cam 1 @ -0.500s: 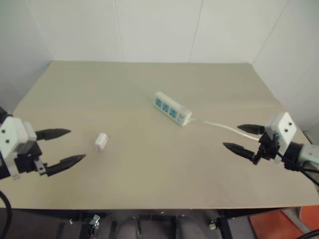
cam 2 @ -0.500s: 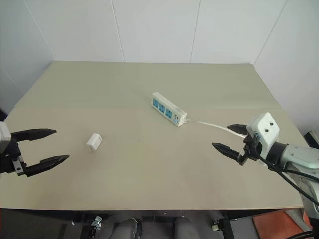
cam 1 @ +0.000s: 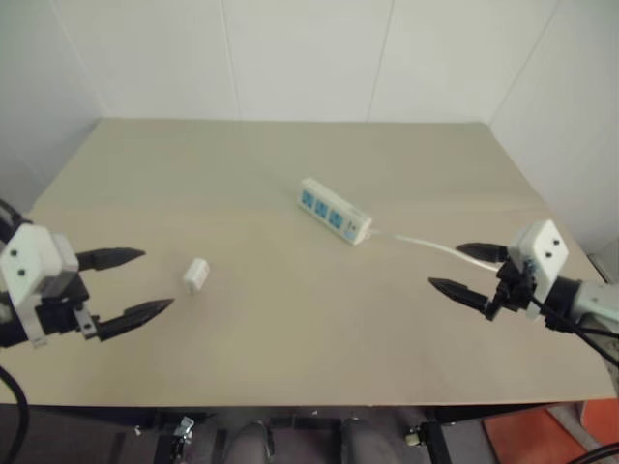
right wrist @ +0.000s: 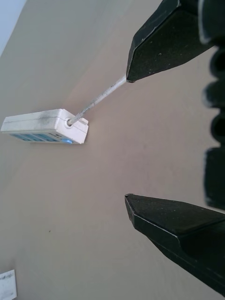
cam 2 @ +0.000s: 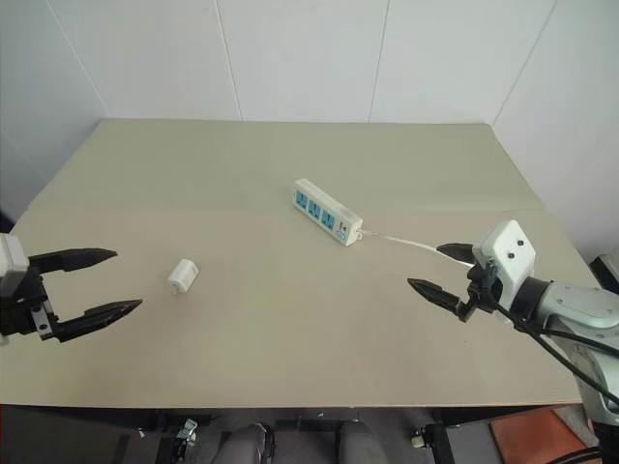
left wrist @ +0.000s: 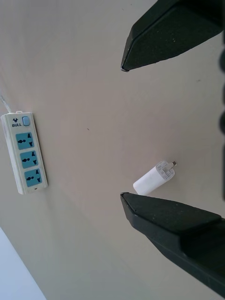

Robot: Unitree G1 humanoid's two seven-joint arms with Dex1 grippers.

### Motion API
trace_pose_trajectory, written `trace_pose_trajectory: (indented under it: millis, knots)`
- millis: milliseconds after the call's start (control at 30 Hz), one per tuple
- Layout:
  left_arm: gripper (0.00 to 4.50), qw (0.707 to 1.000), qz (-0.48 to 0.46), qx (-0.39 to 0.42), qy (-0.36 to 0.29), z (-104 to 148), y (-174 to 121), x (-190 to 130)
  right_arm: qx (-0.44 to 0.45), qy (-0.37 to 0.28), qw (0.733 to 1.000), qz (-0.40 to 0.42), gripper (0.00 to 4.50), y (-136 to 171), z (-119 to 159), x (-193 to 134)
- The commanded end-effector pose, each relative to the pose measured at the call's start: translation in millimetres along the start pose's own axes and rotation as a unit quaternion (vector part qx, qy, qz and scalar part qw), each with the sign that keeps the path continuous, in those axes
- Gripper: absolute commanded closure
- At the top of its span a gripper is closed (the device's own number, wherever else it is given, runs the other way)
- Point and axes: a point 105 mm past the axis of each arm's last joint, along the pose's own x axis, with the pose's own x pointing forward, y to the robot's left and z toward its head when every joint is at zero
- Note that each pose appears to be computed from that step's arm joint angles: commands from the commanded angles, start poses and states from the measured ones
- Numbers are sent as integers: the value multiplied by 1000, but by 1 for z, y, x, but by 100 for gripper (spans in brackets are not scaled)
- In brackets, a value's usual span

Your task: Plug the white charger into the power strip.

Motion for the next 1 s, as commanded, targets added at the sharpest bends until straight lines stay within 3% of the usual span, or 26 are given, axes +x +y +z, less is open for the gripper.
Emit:
trace_pose_trajectory:
  millis: [33,300,467,700,867,1000]
  knots:
    - [0,1000,-3,16,-10,10,-1,5,-22,-17,1000,-5,3,-1,12,3]
    - [0,999,-32,11,-40,19,-8,31,-53,-36,998,-23,3,-4,19,62]
    - [0,998,-38,12,-47,21,-7,37,-118,15,989,-84,3,-23,1,114]
    - [0,998,-37,14,-50,21,-7,38,-191,81,973,-102,3,-36,-31,153]
    - [0,998,-31,13,-49,19,-10,35,-198,65,973,-102,160,-38,-27,156]
    - [0,998,-27,13,-50,19,-10,32,-213,56,971,-97,310,-37,-22,155]
